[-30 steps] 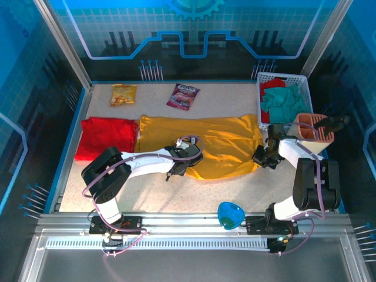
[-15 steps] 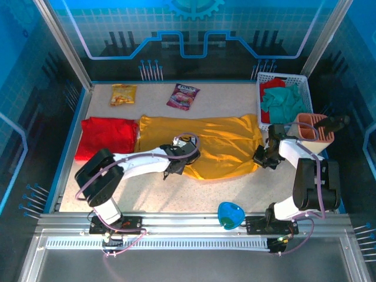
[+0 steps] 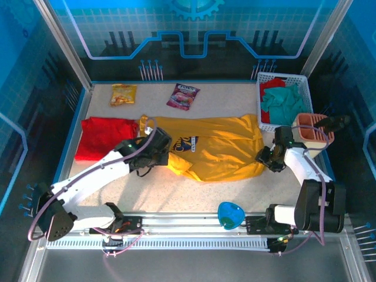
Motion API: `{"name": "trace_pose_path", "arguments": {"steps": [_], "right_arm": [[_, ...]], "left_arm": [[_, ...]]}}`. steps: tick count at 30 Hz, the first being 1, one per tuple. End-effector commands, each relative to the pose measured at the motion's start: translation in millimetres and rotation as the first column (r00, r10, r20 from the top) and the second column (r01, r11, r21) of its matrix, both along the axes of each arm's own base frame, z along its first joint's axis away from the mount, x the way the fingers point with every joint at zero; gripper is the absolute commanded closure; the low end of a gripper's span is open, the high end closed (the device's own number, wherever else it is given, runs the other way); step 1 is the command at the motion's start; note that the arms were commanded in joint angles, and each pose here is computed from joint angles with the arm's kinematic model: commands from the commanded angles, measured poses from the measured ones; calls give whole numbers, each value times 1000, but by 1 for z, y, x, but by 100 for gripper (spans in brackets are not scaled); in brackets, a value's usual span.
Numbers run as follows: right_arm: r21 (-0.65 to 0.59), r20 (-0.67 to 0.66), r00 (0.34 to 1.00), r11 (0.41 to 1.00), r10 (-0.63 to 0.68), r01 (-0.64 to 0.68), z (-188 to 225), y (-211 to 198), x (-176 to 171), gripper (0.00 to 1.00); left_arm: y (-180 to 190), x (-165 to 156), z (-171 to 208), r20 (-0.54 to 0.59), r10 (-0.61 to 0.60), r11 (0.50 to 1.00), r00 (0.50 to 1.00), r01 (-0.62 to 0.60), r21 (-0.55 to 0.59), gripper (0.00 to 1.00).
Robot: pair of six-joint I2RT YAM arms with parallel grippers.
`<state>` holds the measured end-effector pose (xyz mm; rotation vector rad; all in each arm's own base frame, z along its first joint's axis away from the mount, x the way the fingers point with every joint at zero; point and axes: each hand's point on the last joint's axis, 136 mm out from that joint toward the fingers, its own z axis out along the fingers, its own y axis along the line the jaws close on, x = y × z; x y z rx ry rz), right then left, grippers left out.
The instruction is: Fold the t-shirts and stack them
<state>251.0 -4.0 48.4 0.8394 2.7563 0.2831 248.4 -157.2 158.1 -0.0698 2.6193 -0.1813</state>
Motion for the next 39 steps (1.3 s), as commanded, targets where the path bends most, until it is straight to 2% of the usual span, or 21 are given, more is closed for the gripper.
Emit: {"name": "trace_pose_path", "arguments": {"steps": [1,3,6,9,13,15,22,26,30,39], "right_arm": [[-17,-51,998,999,-46,45,-10,-8,-21,58],[-1,-43,998,999,-37,37,-12,-5,-21,62],[17,-66,997,999,-39,41,-15,-3,-21,62],[10,-79,996,999,-41,42,-17,-4,-24,54],[0,-93,995,999,-42,42,-15,-6,-30,33],[-1,-98,994,999,-43,43,-12,-6,-34,32],[-59,-115,981,987,-156,150,0,-16,-58,44],[-47,-117,974,981,-195,191,0,-14,-66,44],[-33,-173,964,979,-202,200,-10,-10,-76,45],[-5,-204,950,971,-235,239,-21,-2,-92,50]], "left_arm": [[11,-4,4,-32,50,997,998,-52,-63,100],[16,0,8,-20,60,995,998,-62,-77,100],[22,6,13,-5,71,995,997,-71,-71,100],[27,15,21,12,92,992,996,-91,-82,100],[29,28,26,28,131,985,991,-127,-120,100],[26,35,26,29,151,978,988,-145,-151,100],[31,59,28,43,203,964,978,-192,-183,100],[34,75,31,54,221,954,974,-204,-222,100],[36,88,34,54,225,945,973,-205,-254,100],[42,98,34,59,248,937,967,-224,-267,100]]}}
